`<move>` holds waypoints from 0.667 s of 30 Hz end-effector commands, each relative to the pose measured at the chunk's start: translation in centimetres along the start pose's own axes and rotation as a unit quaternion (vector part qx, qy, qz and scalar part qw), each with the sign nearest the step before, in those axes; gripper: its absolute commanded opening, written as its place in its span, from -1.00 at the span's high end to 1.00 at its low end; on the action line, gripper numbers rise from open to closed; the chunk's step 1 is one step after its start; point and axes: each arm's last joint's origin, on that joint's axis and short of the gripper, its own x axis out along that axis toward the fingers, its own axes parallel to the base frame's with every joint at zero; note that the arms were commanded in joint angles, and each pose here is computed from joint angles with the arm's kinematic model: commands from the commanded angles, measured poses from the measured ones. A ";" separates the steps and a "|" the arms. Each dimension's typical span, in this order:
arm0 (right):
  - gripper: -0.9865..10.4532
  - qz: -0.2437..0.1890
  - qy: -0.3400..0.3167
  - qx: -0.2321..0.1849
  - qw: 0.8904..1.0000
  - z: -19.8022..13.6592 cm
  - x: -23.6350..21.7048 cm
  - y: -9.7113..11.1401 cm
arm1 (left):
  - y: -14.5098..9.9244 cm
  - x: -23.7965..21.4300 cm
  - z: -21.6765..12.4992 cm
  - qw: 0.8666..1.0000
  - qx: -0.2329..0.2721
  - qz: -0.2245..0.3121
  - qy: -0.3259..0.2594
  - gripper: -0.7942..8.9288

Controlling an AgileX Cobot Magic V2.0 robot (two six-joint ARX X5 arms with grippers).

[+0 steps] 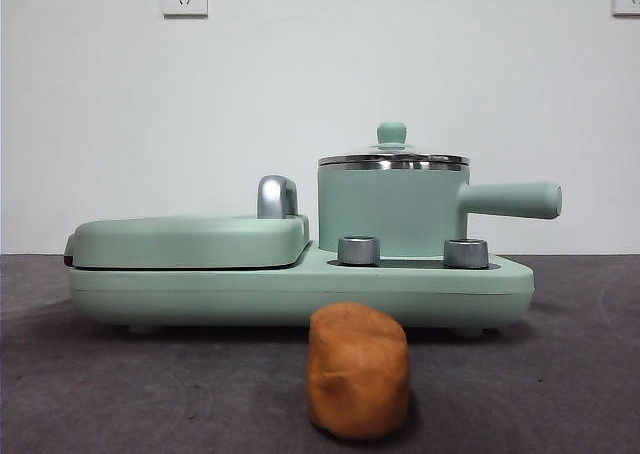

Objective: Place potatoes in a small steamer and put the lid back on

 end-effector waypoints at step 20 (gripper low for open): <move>0.01 0.003 -0.005 -0.005 1.000 0.4 -0.2 0.3 | -0.6 4.4 3.6 0.998 0.035 -0.039 0.036 -0.14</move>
